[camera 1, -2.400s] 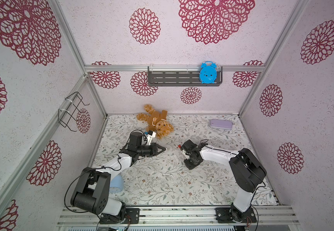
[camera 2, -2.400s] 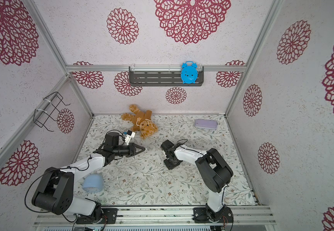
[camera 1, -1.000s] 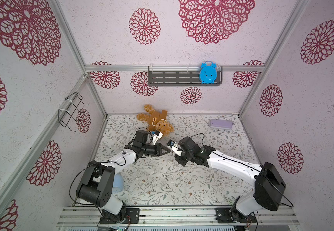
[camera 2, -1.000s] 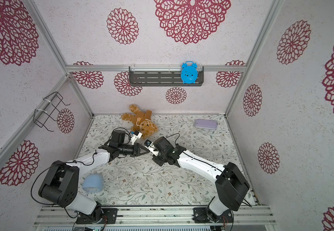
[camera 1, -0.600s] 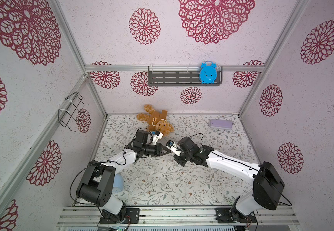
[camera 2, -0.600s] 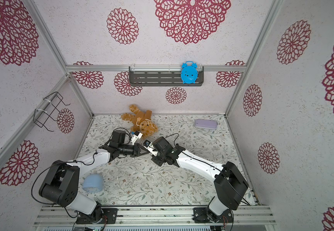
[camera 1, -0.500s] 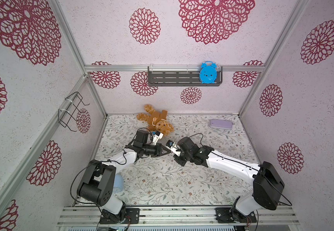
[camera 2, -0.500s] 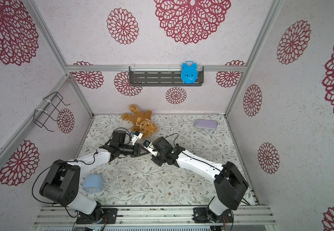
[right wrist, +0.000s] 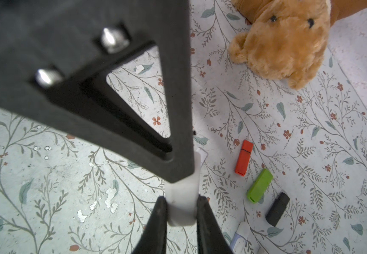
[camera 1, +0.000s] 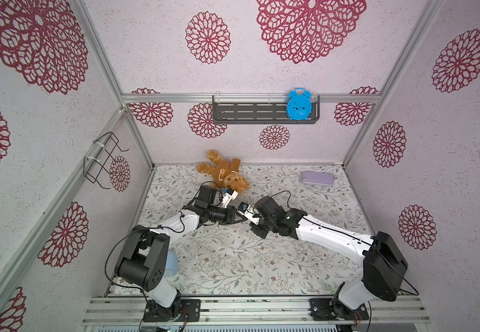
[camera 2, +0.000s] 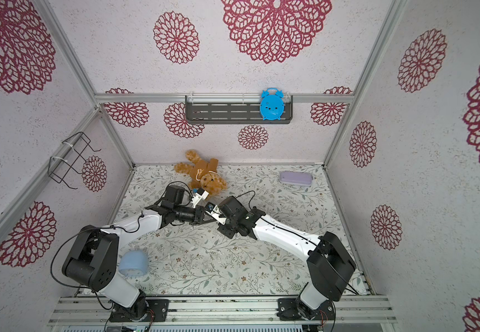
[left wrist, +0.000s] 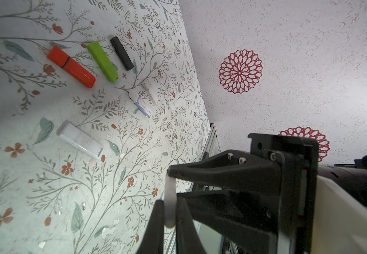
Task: Close the usb drive cover
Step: Close the cover of the USB drive.
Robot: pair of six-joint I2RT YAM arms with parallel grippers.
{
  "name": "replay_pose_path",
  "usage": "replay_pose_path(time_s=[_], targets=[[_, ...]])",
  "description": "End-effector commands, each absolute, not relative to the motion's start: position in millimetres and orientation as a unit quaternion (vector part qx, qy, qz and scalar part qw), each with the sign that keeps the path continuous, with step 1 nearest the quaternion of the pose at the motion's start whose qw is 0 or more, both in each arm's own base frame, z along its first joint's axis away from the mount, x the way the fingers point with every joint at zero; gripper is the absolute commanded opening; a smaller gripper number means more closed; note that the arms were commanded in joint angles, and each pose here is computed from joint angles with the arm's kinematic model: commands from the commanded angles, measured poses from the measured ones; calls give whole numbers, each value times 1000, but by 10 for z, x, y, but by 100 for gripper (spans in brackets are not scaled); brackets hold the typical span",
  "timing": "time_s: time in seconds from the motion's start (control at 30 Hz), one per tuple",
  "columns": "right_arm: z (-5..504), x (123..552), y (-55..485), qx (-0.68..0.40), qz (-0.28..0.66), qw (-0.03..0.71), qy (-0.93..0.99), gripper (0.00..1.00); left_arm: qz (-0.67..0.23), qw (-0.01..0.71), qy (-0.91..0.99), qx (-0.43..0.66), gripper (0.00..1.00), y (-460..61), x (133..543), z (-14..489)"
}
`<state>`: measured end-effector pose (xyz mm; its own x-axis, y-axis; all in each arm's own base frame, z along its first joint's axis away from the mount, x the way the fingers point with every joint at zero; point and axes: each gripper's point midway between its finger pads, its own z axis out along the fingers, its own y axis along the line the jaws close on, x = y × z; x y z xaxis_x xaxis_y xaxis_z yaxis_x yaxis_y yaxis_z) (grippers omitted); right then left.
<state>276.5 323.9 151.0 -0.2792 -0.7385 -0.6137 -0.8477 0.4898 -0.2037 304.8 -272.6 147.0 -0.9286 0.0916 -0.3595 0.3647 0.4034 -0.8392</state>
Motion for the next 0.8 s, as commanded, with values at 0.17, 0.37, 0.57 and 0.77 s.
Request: replay_pose_path(time_s=[0.17, 0.37, 0.57, 0.77], targets=[[2647, 3078, 3836, -465, 163, 503, 710, 19, -560, 67, 806, 181, 5, -2950, 2687, 1457], [2671, 3149, 3838, -466, 144, 502, 715, 18, -538, 89, 819, 180, 5, -2936, 2737, 1481], [1912, 3016, 3160, -431, 82, 429, 790, 17, -491, 218, 835, 116, 44, -2601, 3183, 1859], [1298, 2790, 2671, -360, 84, 364, 855, 17, -419, 323, 845, 76, 89, -2246, 3389, 2065]])
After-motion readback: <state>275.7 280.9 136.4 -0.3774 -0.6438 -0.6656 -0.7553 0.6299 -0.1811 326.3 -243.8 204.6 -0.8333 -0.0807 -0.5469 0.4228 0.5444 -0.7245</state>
